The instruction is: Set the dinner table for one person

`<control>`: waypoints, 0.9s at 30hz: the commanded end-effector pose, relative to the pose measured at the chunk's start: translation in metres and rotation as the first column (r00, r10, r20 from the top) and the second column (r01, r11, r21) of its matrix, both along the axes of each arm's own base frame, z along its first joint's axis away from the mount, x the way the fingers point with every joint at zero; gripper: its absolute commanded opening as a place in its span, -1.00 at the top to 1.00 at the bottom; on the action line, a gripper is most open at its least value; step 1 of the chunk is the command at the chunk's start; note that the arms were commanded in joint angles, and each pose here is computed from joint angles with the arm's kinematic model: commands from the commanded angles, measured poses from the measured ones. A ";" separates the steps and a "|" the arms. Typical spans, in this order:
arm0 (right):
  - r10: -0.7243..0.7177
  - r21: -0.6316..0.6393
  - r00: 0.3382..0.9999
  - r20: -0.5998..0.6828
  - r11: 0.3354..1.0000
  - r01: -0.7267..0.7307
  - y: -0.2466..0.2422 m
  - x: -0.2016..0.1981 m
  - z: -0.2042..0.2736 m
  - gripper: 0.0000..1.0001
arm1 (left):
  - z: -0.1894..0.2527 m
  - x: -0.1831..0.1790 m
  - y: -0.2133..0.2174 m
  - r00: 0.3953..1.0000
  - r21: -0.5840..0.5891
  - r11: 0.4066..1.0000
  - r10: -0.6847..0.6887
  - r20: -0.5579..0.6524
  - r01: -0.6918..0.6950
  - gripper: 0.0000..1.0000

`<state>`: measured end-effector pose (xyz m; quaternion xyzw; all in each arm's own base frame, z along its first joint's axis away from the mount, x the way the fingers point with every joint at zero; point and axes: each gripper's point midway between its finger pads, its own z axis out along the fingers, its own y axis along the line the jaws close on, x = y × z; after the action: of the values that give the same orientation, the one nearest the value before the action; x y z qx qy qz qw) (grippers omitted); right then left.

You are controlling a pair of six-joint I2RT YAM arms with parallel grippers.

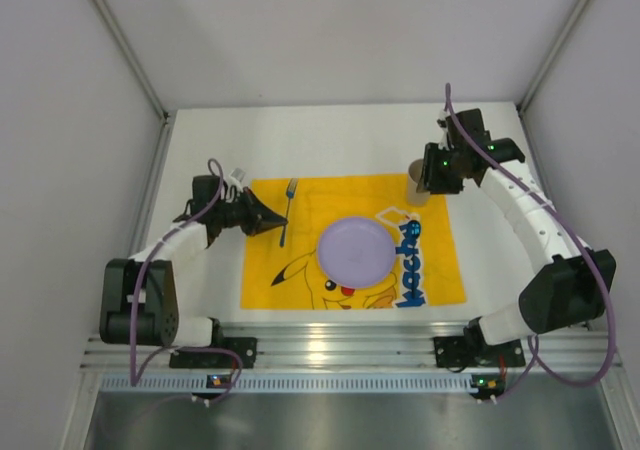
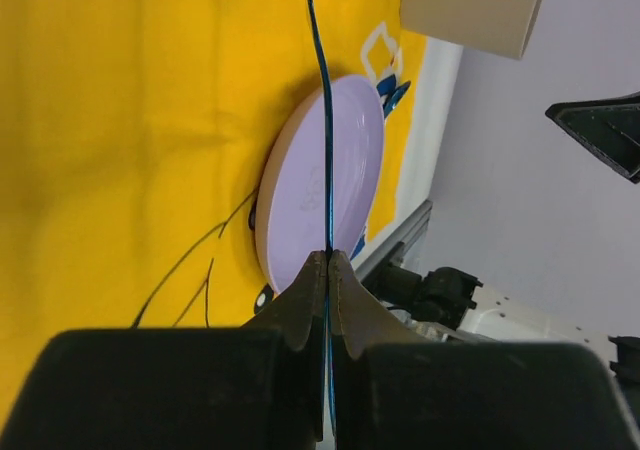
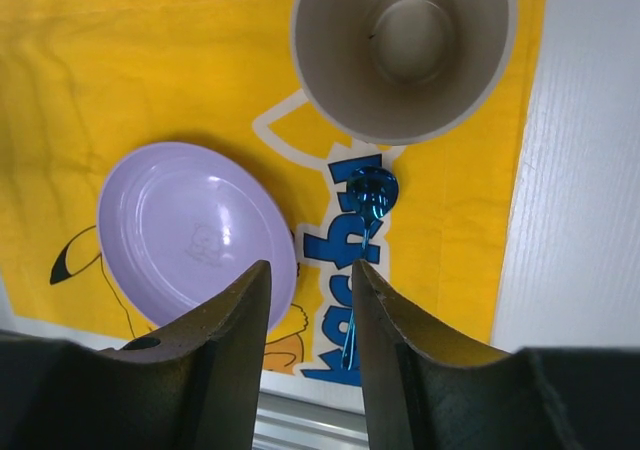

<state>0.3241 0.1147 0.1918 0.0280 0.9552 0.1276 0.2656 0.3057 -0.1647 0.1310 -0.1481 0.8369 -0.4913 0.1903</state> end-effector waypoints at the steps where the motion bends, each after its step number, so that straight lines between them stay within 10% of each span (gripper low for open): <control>1: 0.002 0.011 0.999 0.049 1.000 -0.003 0.000 0.009 0.012 0.23 | 0.012 -0.019 -0.006 1.000 -0.095 0.995 0.018 0.003 -0.018 1.00; 15: 0.018 0.041 1.000 0.011 0.999 -0.018 0.008 0.013 0.002 0.29 | -0.069 -0.077 0.004 0.973 -0.021 0.996 0.079 -0.217 -0.085 1.00; 20: 0.018 0.039 1.000 0.008 0.999 -0.019 0.007 0.008 0.001 0.30 | -0.075 -0.082 0.004 0.968 -0.016 0.996 0.078 -0.237 -0.084 0.16; 27: 0.017 0.034 1.000 0.007 0.999 -0.017 0.004 0.001 -0.003 0.31 | -0.070 -0.078 0.005 0.969 -0.003 0.995 0.098 -0.228 -0.102 -0.27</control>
<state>0.3227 0.1210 0.1771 0.0248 0.9607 0.1386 0.2392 0.2192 -0.1590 0.0515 -0.2562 0.8440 -0.4616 0.0940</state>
